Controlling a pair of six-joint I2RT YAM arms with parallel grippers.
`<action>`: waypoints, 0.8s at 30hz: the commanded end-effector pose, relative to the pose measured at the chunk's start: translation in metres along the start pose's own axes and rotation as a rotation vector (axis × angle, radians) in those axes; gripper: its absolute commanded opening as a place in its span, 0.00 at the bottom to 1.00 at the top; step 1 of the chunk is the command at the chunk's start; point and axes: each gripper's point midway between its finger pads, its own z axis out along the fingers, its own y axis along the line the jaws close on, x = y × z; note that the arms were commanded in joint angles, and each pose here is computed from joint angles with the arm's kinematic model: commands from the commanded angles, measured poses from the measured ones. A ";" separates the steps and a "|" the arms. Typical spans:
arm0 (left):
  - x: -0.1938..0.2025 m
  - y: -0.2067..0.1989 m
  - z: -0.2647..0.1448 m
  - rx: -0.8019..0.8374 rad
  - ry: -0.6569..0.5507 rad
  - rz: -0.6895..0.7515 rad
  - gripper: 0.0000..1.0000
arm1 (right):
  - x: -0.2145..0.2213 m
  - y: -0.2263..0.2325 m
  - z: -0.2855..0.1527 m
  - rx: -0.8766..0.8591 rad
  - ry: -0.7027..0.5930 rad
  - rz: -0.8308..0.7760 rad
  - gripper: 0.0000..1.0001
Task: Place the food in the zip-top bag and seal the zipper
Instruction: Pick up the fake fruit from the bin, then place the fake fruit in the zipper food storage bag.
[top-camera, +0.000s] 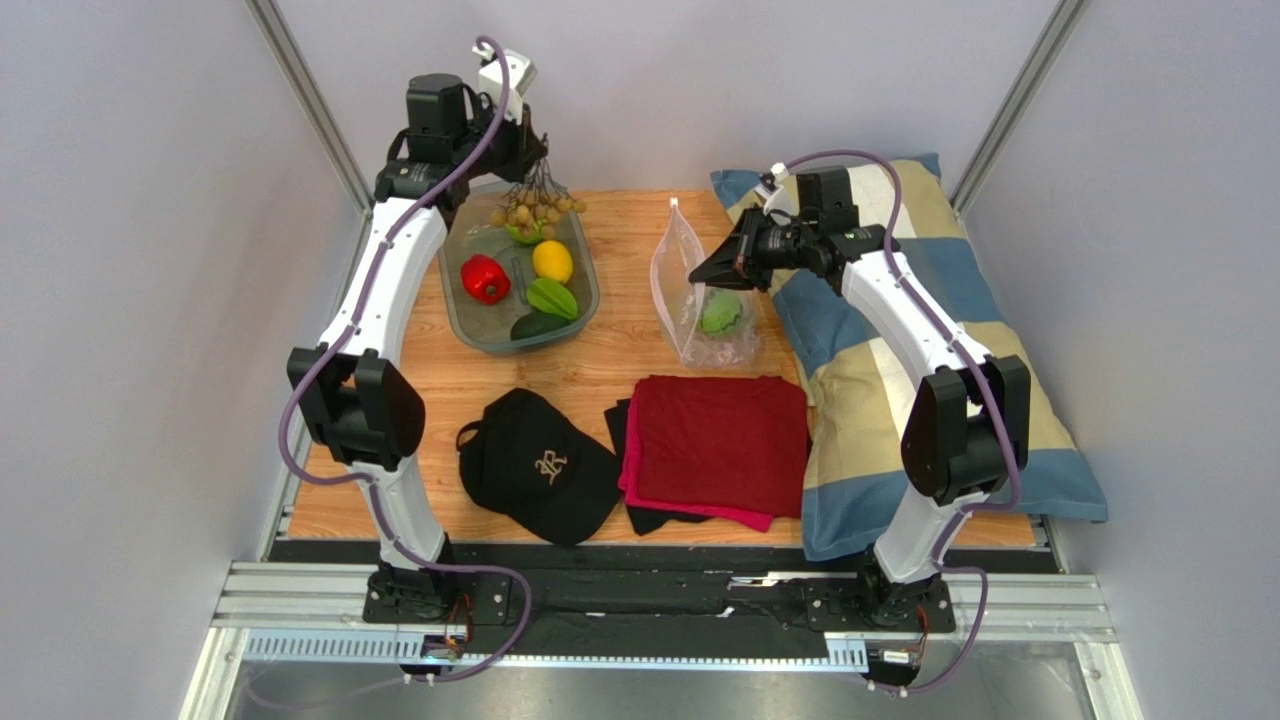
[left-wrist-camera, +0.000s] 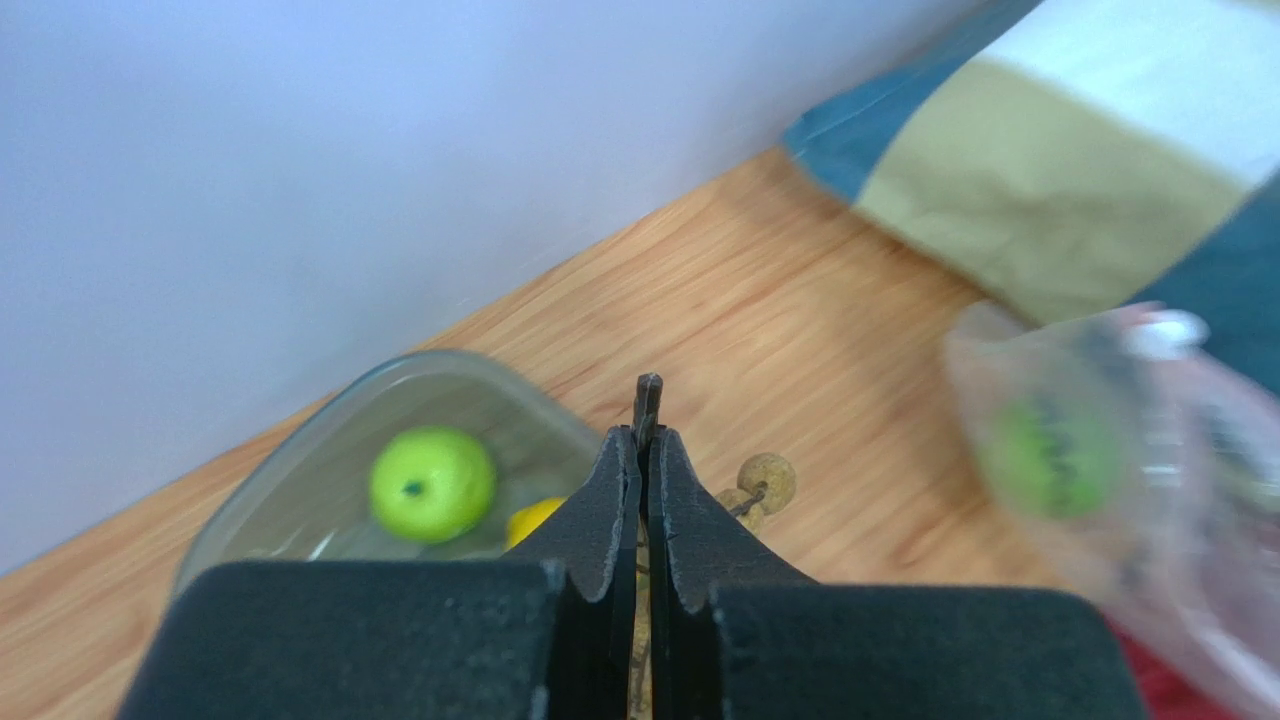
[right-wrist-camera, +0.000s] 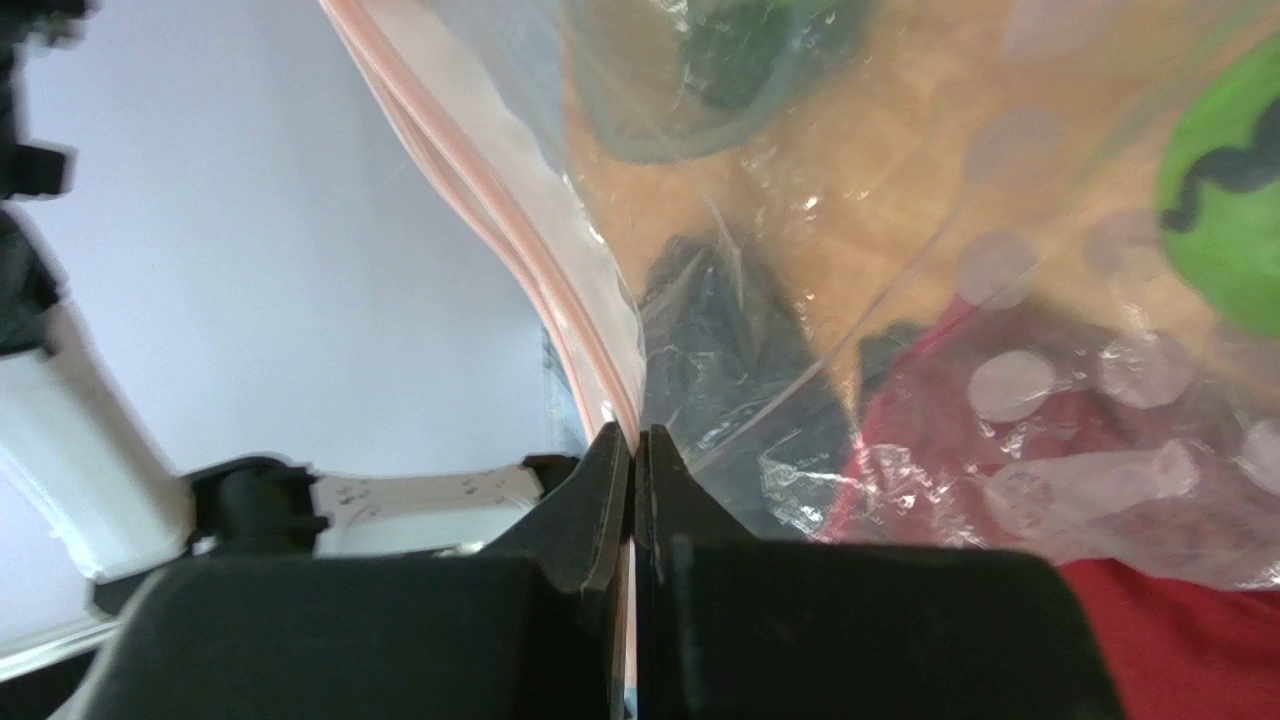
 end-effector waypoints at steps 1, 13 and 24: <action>-0.092 -0.069 -0.046 0.211 -0.230 -0.097 0.00 | -0.030 -0.021 -0.024 0.182 -0.099 -0.158 0.00; -0.155 -0.221 -0.047 0.683 -0.398 -0.453 0.00 | -0.042 -0.047 -0.021 0.194 -0.090 -0.064 0.00; -0.102 -0.248 0.025 0.724 -0.323 -0.535 0.00 | -0.055 -0.050 -0.042 0.146 -0.119 -0.002 0.00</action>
